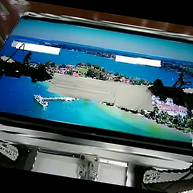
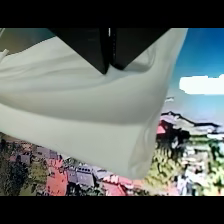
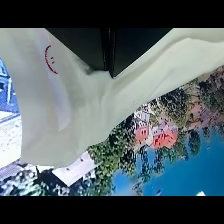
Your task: Fold the shirts.
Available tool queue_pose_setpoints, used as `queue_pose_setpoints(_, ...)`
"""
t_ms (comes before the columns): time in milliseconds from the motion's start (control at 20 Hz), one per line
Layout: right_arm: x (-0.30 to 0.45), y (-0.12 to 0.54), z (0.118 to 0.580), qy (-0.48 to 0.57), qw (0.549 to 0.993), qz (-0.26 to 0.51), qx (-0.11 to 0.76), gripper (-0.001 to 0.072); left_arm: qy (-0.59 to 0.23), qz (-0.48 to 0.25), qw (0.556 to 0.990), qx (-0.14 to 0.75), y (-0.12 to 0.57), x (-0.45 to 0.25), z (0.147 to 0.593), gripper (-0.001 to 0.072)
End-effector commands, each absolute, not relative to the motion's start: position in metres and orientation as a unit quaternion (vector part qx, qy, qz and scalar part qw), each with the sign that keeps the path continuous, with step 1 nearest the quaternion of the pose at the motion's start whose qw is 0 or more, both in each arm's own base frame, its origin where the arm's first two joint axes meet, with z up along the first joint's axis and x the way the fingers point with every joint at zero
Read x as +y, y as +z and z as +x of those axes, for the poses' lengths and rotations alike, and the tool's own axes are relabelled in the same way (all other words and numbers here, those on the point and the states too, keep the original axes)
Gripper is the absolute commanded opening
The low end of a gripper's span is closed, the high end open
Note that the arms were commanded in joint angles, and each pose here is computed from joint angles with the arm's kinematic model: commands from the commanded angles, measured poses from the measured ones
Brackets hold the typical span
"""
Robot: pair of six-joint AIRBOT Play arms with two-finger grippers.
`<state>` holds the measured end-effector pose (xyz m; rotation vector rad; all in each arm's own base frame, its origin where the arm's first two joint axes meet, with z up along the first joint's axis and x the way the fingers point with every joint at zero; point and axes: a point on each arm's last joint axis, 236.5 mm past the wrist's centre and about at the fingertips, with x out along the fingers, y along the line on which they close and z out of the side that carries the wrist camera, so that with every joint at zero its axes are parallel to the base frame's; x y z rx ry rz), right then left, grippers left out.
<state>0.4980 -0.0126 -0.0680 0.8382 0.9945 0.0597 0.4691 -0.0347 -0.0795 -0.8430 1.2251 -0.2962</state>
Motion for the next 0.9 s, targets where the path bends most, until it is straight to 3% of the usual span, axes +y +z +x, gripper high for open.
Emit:
queue_pose_setpoints(0,-0.012,-0.07,0.501,0.02,0.798,0.386,0.461,0.0068,-0.11,-0.367,0.725,0.573,-0.091,-0.031,0.465,0.0036)
queue_pose_setpoints(50,-0.006,-0.07,0.5,0.027,0.798,0.382,0.465,0.0132,-0.115,-0.364,0.723,0.576,-0.091,-0.037,0.464,0.007)
queue_pose_setpoints(150,0.001,-0.062,0.498,0.062,0.809,0.353,0.465,0.0672,-0.122,-0.364,0.719,0.58,-0.088,-0.041,0.461,0.0641)
queue_pose_setpoints(250,-0.005,-0.04,0.486,0.112,0.823,0.287,0.478,0.0679,-0.135,-0.367,0.709,0.587,-0.079,-0.038,0.455,0.0668)
queue_pose_setpoints(400,-0.072,-0.04,0.446,0.028,0.817,0.192,0.543,0.068,-0.155,-0.374,0.698,0.591,-0.054,-0.025,0.447,0.0659)
queue_pose_setpoints(500,-0.09,-0.056,0.415,-0.003,0.777,0.207,0.595,0.0681,-0.165,-0.376,0.694,0.591,-0.039,-0.019,0.44,0.0658)
queue_pose_setpoints(650,-0.059,-0.076,0.411,0.045,0.732,0.291,0.614,0.068,-0.175,-0.371,0.697,0.588,-0.023,-0.018,0.434,0.0654)
queue_pose_setpoints(850,-0.021,-0.098,0.432,0.072,0.722,0.326,0.606,0.068,-0.184,-0.363,0.703,0.584,-0.009,-0.023,0.431,0.0652)
